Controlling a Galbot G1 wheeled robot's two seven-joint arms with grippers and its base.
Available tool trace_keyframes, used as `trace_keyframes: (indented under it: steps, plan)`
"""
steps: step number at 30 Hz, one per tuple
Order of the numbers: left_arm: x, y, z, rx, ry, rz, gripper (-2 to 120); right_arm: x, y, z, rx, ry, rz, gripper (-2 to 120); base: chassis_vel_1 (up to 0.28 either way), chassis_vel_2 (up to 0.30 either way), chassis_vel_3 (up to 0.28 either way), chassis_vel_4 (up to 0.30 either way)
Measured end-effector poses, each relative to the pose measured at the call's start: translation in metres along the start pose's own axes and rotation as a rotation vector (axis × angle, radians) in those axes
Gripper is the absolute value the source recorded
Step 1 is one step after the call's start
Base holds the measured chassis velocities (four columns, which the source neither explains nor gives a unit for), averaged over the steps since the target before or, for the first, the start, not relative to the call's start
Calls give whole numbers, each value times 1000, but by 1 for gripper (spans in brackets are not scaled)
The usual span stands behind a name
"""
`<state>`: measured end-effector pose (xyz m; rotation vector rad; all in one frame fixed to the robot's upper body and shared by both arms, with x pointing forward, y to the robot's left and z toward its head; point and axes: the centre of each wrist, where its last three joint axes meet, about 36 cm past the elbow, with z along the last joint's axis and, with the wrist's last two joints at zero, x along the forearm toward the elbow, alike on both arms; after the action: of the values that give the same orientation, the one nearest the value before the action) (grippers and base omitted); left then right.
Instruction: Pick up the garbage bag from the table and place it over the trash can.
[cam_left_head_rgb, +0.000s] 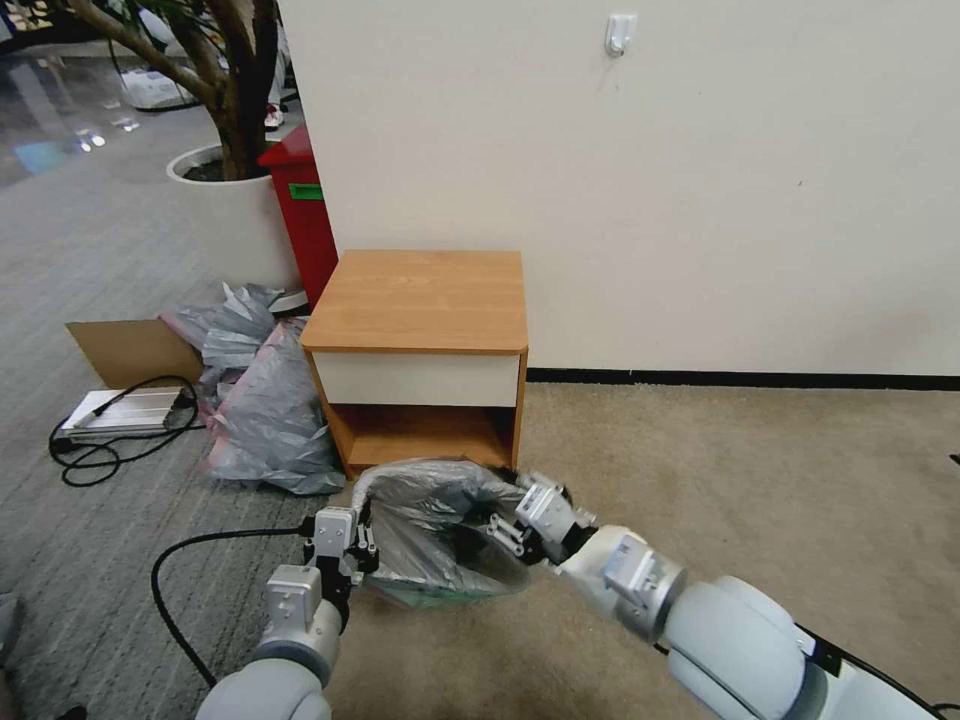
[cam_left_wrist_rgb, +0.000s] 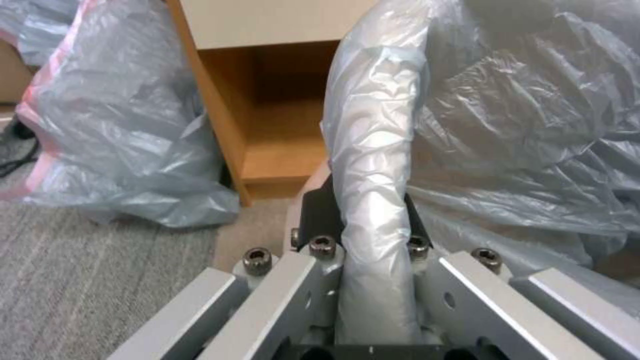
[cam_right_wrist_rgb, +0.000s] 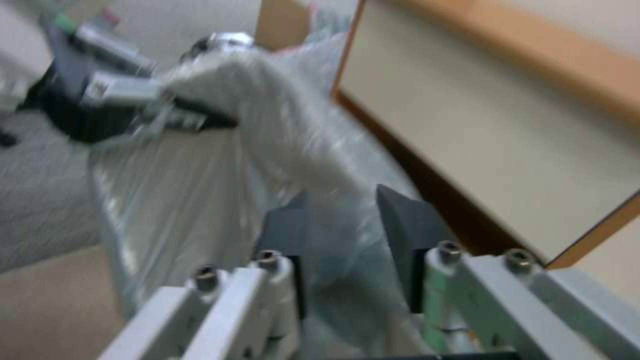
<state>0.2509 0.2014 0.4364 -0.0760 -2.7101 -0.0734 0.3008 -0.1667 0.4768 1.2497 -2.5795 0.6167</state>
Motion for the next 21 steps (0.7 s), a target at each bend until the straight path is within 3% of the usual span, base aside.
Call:
trace_keyframes:
  steps: [2, 4, 6, 21]
  plan:
    - [1, -5, 1, 8, 5, 5, 3, -8, 6, 6, -3, 46, -45, 11, 0, 0, 0, 0]
    - [1, -6, 1, 9, 6, 5, 3, -9, 7, 8, -3, 55, -52, 10, 0, 0, 0, 0]
    - [2, -11, 2, 13, 10, 11, 3, -18, 12, 17, 0, 93, -69, 0, 0, 0, 0, 0]
    - [9, -30, 4, 6, 22, 53, 3, -90, 11, 57, 56, 234, -90, 0, 0, 0, 0, 0]
